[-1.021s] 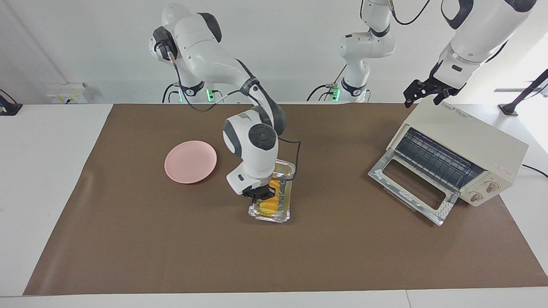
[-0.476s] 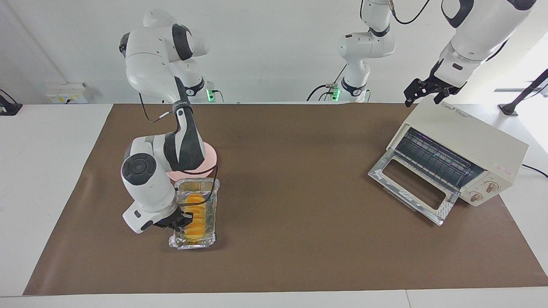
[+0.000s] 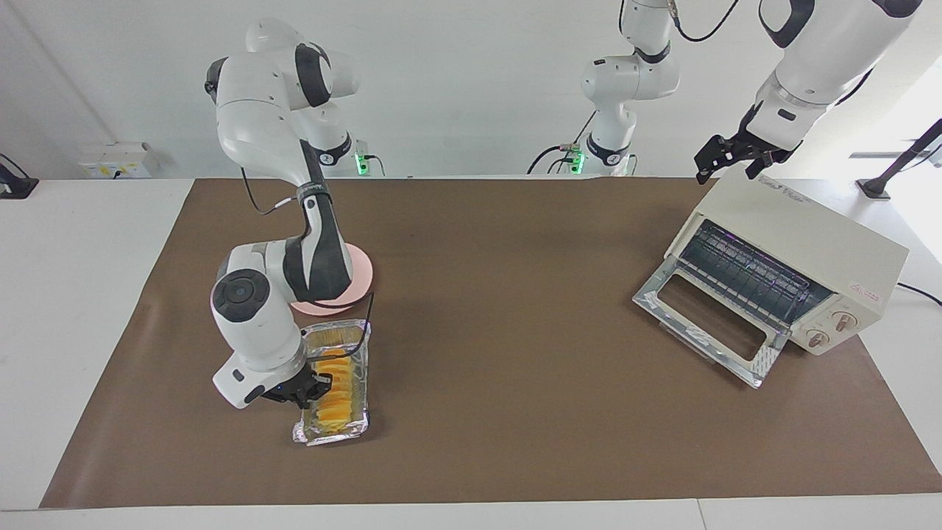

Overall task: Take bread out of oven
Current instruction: 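Lift and carry the foil tray over the pink plate with the right gripper, then tip the tray to slide the bread onto the plate, then set tray down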

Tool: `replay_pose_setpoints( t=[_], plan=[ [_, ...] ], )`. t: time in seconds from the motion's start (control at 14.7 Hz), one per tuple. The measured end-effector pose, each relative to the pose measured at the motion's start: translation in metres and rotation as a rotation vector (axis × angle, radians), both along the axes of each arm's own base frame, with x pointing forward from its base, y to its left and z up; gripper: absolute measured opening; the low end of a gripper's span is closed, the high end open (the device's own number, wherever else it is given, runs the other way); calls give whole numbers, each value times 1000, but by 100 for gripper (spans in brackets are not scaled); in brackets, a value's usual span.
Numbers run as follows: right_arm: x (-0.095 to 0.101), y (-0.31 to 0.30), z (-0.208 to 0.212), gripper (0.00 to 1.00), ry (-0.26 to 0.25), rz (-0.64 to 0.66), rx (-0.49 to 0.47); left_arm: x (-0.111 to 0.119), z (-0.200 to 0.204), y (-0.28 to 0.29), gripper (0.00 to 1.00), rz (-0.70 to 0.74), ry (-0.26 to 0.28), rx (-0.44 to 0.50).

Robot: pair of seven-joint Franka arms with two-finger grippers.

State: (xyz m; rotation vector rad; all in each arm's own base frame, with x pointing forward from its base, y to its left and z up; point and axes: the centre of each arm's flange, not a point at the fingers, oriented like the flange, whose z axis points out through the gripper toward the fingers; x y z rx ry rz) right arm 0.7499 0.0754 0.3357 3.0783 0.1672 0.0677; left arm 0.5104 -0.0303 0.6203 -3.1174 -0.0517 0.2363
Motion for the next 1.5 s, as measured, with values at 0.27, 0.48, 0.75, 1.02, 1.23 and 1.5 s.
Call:
replay_pose_setpoints(
  t=[0.27, 0.48, 0.75, 1.02, 1.23, 1.5],
  plan=[
    [-10, 22, 28, 85, 1, 24, -1, 0, 0, 0, 100, 0, 0, 0],
    [-16, 48, 19, 84, 7, 26, -3, 0, 0, 0, 100, 0, 0, 0],
    [-22, 51, -9, 82, -21, 44, -11, 0, 0, 0, 100, 0, 0, 0],
    [-30, 49, -31, 78, -91, 57, 5, 0, 0, 0, 100, 0, 0, 0],
    [-33, 43, -30, 64, -103, 51, 6, 0, 0, 0, 100, 0, 0, 0],
    [-39, 40, -21, 21, -49, 44, -10, 0, 0, 0, 100, 0, 0, 0]
  ],
)
